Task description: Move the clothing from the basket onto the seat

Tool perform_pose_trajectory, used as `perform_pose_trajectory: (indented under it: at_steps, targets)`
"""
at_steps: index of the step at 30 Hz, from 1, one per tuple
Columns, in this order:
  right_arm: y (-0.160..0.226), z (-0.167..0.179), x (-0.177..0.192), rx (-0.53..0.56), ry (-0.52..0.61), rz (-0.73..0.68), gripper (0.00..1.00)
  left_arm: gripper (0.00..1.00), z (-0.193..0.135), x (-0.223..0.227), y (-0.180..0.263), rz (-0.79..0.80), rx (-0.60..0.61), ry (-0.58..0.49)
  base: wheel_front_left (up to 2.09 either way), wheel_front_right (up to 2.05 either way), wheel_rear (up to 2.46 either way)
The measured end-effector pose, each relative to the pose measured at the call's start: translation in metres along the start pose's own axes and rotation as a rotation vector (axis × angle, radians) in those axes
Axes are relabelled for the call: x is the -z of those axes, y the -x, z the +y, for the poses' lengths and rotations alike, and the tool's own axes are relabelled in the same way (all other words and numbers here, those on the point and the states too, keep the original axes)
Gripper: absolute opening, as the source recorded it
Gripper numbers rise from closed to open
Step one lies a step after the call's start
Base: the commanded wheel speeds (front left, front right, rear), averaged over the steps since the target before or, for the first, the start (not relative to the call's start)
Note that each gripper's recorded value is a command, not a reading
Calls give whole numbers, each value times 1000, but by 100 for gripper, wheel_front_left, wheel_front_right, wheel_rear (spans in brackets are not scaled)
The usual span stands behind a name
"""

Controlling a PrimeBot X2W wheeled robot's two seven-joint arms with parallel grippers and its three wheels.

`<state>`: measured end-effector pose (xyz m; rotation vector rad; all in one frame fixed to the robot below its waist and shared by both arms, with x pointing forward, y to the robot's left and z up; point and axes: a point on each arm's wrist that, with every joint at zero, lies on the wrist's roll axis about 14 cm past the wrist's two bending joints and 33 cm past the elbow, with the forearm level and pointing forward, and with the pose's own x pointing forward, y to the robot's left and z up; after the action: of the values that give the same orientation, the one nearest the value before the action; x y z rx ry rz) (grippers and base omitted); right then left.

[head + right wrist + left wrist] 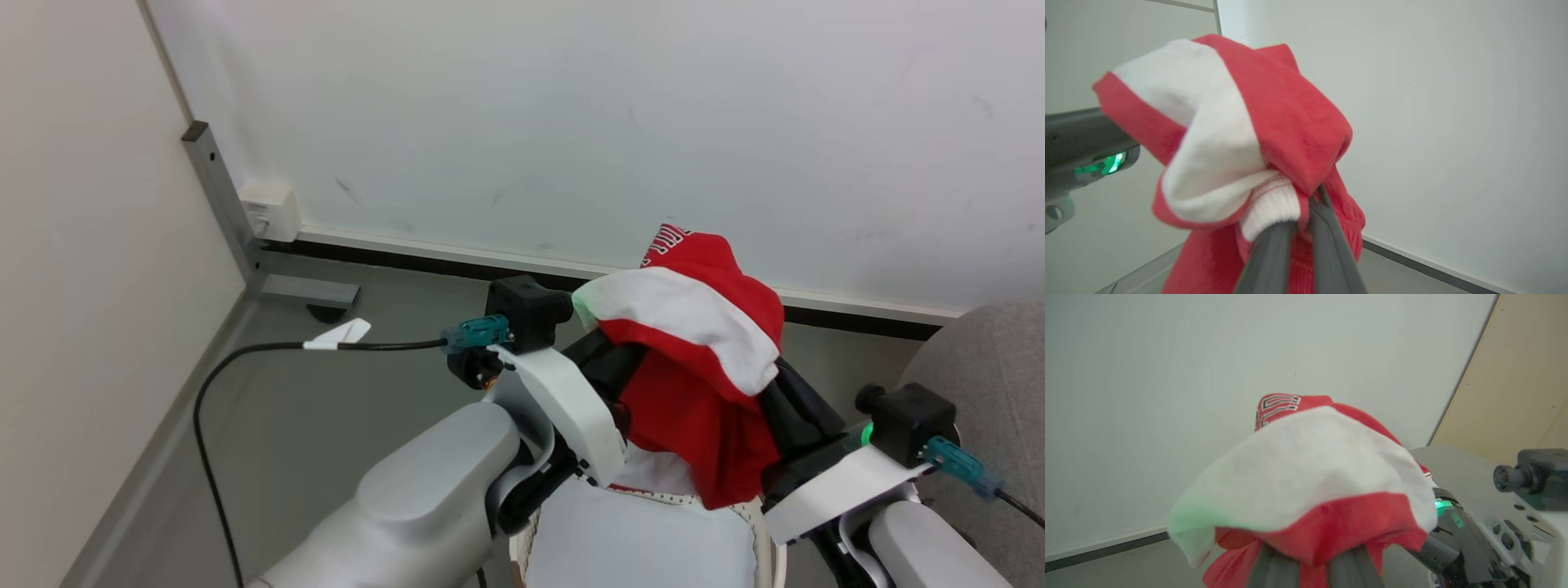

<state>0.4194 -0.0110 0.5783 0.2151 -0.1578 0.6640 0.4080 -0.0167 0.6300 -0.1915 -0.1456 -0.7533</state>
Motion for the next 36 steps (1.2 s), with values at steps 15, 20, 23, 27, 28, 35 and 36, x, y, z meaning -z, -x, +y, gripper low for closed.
perform_pose_trajectory:
  at_steps: [15, 20, 23, 27, 28, 35, 36]
  targets:
    - [65, -88, -62, 320, -200, -253, 0, 100, -55, 52, -16, 103, 169, 63, 0, 0, 0]
    - [101, -126, -100, 448, -237, -399, 0, 100, -92, 67, -19, 137, 284, 90, 0, 0, 0]
    - [129, -147, -126, 515, -207, -478, 0, 100, -112, 70, -23, 141, 348, 97, 0, 0, 0]
    - [169, -161, -154, 586, -144, -555, 0, 100, -130, 69, -31, 127, 408, 94, 0, 0, 0]
    - [181, -164, -158, 611, -126, -565, 0, 100, -134, 68, -33, 124, 421, 89, 0, 0, 0]
    - [263, -175, -175, 781, -24, -612, 0, 100, -168, 67, -45, 90, 535, 53, 0, 0, 0]
    - [271, -174, -174, 797, -18, -610, 0, 100, -173, 68, -46, 86, 548, 54, 0, 0, 0]
